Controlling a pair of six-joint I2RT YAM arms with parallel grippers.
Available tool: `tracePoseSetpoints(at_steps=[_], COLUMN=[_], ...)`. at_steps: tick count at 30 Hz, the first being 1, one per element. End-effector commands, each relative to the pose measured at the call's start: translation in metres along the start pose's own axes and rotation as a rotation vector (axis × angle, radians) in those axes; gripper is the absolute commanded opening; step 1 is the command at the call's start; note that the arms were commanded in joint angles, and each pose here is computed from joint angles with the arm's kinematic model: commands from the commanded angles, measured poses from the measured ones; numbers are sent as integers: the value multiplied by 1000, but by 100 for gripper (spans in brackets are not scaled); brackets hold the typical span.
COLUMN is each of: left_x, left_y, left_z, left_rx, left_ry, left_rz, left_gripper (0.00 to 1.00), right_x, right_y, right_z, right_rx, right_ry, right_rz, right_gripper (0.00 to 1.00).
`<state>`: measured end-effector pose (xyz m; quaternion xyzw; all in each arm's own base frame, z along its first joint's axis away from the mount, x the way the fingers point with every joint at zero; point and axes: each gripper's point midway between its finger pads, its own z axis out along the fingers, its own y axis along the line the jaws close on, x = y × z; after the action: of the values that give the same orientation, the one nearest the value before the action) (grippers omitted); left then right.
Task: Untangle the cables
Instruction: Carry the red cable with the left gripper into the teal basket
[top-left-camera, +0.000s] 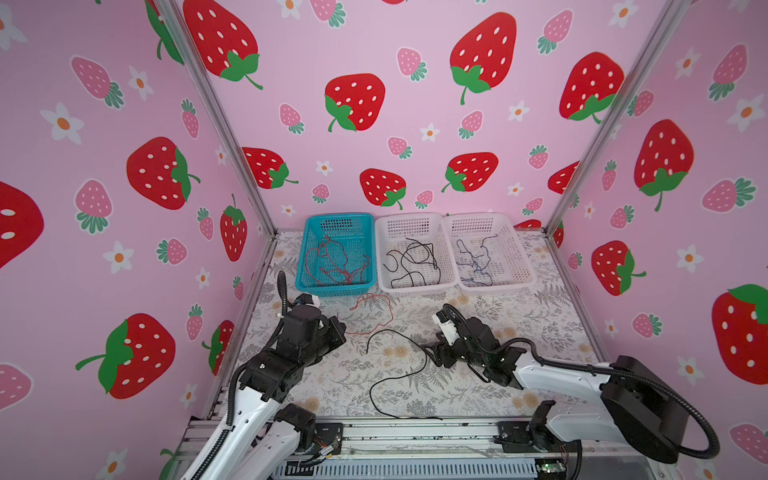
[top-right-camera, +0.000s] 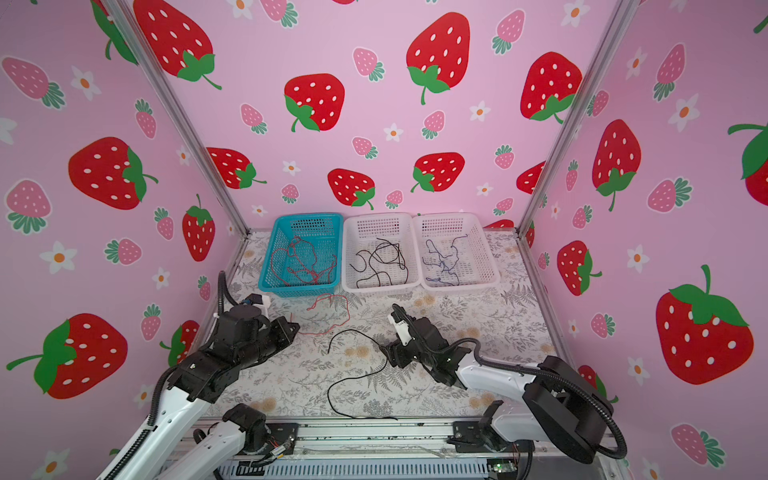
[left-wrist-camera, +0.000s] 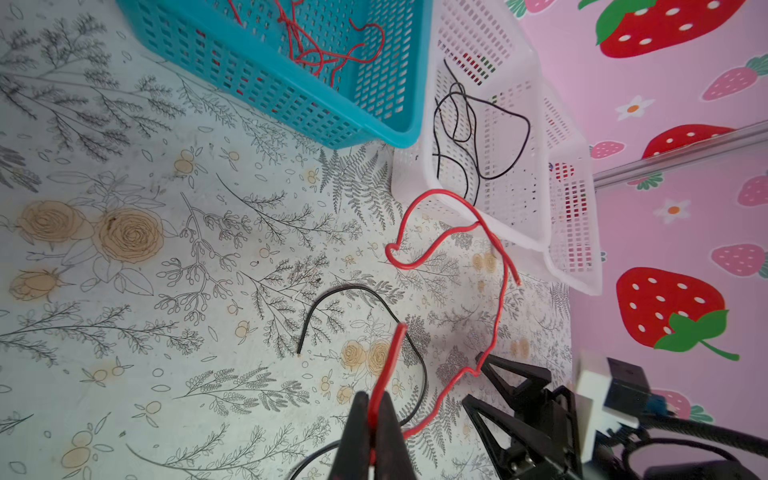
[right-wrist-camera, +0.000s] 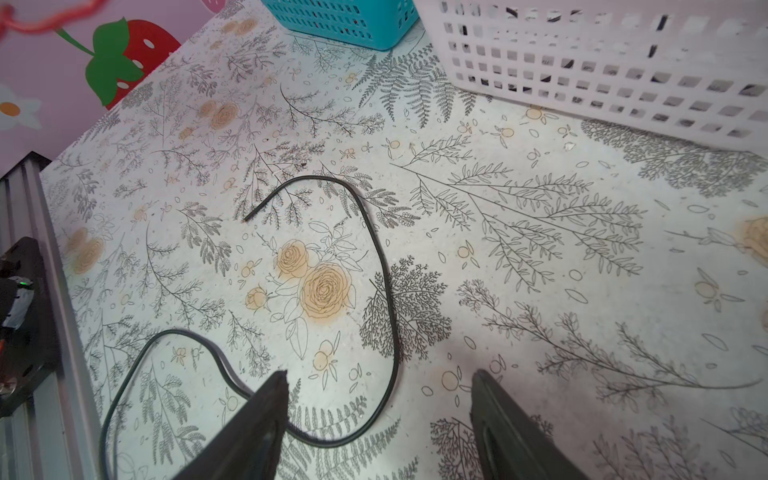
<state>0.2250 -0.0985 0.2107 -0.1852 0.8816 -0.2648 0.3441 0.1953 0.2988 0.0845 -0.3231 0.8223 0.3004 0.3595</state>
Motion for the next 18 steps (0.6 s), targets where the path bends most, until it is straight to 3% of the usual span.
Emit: tracePoseSetpoints(at_steps=[1,9,14,18], left_x=[-24,-110,-154,-180], left_y=[-14,-41,-25,-4], left_z=[-26,-25,12,47], left_rx=[-30,-95,-121,-204], left_ry=[-28,-127,-142,-135], left_rz=[90,179,107,119], left_gripper=[0,0,0,0], right_x=[-12,-9,-8,-7], right_y=[2,4,5,8], right_z=[1,1,3,4], right_rx=[13,19,17,15], right_ry=[-29,-19,-16,-9], right_rz=[-20,-33,-37,-49], right_gripper=[71,70,70,70])
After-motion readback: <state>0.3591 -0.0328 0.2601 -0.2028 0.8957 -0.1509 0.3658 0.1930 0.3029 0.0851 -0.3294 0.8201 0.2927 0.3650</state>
